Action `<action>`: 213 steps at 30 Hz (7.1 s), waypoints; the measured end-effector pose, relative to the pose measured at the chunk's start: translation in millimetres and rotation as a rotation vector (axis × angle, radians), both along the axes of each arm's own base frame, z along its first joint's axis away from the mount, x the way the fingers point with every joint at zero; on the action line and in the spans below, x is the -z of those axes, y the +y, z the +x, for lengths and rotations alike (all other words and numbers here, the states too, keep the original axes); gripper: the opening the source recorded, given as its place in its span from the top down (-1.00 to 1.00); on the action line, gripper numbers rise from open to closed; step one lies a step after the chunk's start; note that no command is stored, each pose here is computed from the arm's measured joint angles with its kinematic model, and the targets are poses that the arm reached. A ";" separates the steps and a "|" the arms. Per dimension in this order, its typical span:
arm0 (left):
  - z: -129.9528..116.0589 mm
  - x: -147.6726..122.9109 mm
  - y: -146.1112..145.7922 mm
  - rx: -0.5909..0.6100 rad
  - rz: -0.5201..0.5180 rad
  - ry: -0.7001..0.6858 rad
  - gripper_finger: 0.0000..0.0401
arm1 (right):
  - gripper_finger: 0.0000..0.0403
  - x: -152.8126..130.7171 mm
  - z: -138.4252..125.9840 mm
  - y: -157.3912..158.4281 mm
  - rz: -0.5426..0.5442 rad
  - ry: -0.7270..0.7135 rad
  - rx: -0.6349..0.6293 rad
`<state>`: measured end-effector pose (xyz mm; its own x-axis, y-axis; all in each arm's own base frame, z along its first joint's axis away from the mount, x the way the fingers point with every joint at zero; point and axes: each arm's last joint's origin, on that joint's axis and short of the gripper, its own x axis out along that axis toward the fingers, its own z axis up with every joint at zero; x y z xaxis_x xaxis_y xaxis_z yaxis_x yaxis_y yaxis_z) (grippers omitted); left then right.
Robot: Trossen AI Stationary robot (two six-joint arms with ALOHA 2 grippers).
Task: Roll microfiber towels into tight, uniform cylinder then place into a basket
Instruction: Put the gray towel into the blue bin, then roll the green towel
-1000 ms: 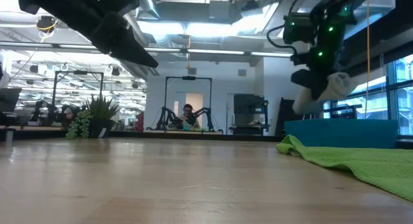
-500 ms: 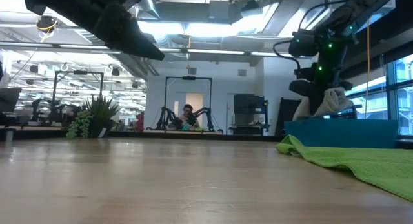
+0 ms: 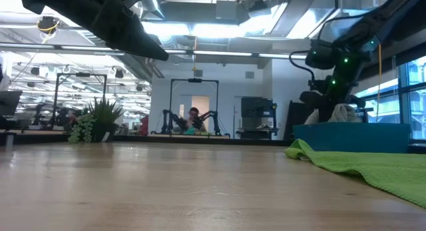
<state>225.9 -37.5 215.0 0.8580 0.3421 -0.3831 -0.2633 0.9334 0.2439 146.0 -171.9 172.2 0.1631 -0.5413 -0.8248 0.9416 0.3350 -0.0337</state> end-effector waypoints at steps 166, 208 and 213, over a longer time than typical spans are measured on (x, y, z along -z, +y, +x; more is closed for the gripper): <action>227.6 119.8 52.4 0.147 -0.450 0.158 0.25 | -0.25 -79.7 4.8 165.0 -0.414 -0.390 -1.448; 147.7 49.2 70.3 -0.130 0.067 0.836 1.00 | -0.25 -74.9 2.7 165.3 -0.314 -0.383 -1.404; 141.7 50.5 81.3 -0.176 0.081 0.890 1.00 | -0.25 -74.7 3.0 165.2 -0.313 -0.383 -1.404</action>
<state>367.7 43.8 164.5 0.1901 0.4947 -0.8480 -0.0833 0.8688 0.4882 149.0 -6.6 246.9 0.8634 0.0950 -0.4955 -0.1682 0.9801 -0.1052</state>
